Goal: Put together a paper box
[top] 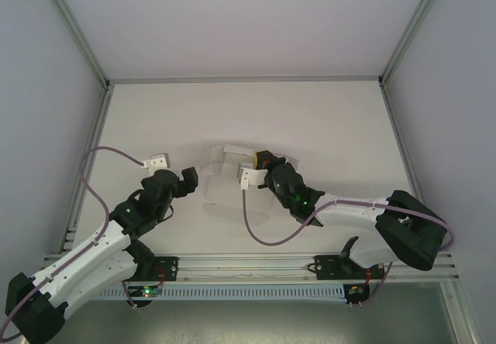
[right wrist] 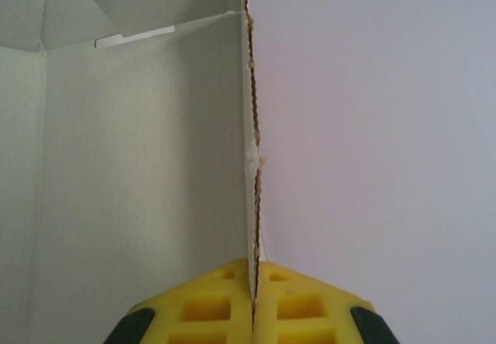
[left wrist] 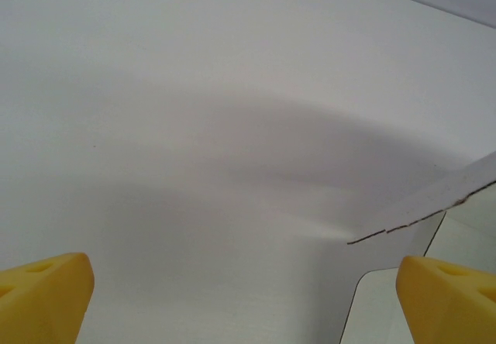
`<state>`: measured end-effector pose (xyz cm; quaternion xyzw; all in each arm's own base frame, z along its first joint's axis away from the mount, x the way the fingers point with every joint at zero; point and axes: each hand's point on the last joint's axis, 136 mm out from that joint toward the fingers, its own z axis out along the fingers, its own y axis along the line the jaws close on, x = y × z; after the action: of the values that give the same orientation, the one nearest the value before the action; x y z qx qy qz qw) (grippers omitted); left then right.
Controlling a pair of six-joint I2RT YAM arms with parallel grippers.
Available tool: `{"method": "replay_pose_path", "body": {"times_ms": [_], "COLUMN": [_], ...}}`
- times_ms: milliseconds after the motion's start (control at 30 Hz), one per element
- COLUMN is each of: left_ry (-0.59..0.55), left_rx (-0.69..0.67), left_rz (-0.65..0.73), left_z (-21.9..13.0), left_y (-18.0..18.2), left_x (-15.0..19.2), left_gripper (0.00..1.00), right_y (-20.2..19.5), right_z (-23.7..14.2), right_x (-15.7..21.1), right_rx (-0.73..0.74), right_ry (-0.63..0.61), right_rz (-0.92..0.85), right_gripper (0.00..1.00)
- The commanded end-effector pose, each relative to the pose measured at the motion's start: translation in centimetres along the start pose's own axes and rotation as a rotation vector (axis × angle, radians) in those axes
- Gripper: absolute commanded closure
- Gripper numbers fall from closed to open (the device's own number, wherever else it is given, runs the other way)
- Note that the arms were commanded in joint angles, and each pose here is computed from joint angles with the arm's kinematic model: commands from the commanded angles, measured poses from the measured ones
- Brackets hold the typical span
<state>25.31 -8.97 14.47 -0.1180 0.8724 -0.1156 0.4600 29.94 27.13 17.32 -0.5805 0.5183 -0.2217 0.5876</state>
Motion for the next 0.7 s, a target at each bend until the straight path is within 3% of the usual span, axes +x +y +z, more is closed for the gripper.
{"method": "replay_pose_path", "body": {"times_ms": [0,133,300,400,500,633,667], "left_ry": [-0.004,0.026,0.151,0.229,0.278,0.32,0.331], "left_rx": [-0.02,-0.003,0.258,0.441,0.461,0.462,0.473], "left_rz": [-0.037,-0.036,-0.056,-0.085,-0.109,-0.134,-0.132], "left_z": [-0.2,-0.3,0.0,-0.1,0.3,1.1,1.2], "left_y": [0.7,0.7,-3.2,-6.0,-6.1,-6.0,-6.3], "left_x": [-0.1,0.6,4.1,6.2,7.7,9.3,9.6], "left_gripper": [0.0,0.0,0.02,0.1,0.18,0.43,0.44], "right_y": [1.5,2.3,3.0,3.1,3.3,3.5,3.5], "right_z": [-0.4,0.2,0.9,1.0,1.0,1.0,1.1], "right_x": [0.2,0.8,1.5,1.6,1.6,1.3,1.3], "right_rx": [-0.019,0.026,0.038,0.04,0.033,0.027,0.026], "right_ry": [0.014,0.068,0.122,0.129,0.129,0.126,0.127], "right_rz": [-0.014,-0.063,-0.081,-0.074,-0.073,-0.075,-0.073], "right_gripper": [1.0,1.0,1.0,1.0,1.0,1.0,1.0]}}
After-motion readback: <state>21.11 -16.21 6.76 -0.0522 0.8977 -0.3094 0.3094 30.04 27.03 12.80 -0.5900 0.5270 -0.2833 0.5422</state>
